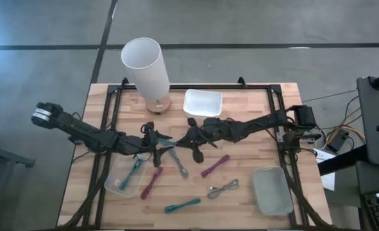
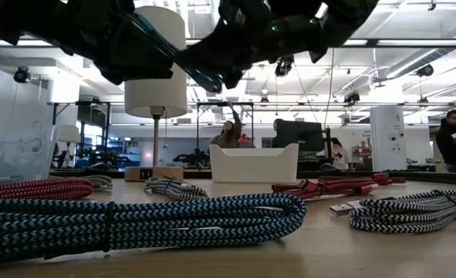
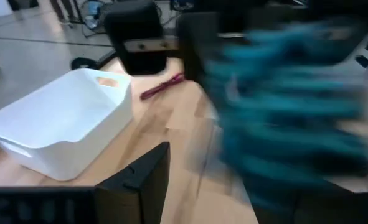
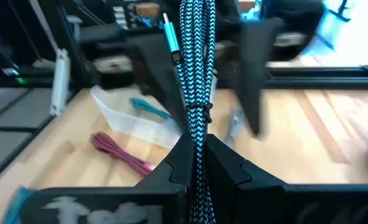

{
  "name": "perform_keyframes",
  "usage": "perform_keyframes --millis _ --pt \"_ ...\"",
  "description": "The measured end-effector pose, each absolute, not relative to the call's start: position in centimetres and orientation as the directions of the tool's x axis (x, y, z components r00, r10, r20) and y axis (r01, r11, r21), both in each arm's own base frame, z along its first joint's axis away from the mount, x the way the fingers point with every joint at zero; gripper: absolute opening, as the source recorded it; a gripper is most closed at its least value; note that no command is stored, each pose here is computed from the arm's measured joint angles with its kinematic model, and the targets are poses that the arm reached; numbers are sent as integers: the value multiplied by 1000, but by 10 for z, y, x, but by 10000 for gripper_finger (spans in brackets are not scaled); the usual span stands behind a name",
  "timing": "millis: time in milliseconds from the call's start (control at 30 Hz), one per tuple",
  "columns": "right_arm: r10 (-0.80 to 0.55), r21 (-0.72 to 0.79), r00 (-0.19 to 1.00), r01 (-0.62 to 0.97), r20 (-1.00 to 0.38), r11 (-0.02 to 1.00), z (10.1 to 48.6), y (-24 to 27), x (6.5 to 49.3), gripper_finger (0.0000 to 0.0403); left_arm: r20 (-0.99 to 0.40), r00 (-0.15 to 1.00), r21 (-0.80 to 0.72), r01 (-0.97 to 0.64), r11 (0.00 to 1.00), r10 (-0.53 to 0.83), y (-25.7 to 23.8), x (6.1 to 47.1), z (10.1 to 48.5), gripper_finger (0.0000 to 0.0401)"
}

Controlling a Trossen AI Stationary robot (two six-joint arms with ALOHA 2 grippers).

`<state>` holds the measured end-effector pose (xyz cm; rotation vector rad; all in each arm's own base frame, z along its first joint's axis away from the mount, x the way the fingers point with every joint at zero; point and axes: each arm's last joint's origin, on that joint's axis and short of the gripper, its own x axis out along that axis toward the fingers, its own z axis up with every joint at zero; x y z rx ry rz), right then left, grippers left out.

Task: Pick & Place USB Port
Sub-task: Put the top blue black charger cable into the transparent bin

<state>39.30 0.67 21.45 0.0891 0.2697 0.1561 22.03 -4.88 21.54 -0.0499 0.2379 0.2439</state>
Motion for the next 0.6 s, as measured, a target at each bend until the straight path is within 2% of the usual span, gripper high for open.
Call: perform_keyframes --millis 200,600 --pt "158 97 955 -138 -252 986 216 6 387 22 -190 970 -22 -159 987 152 -51 222 221 197" --pt "159 87 953 -141 -260 986 214 6 386 23 -78 982 12 -171 985 172 -50 224 233 191"
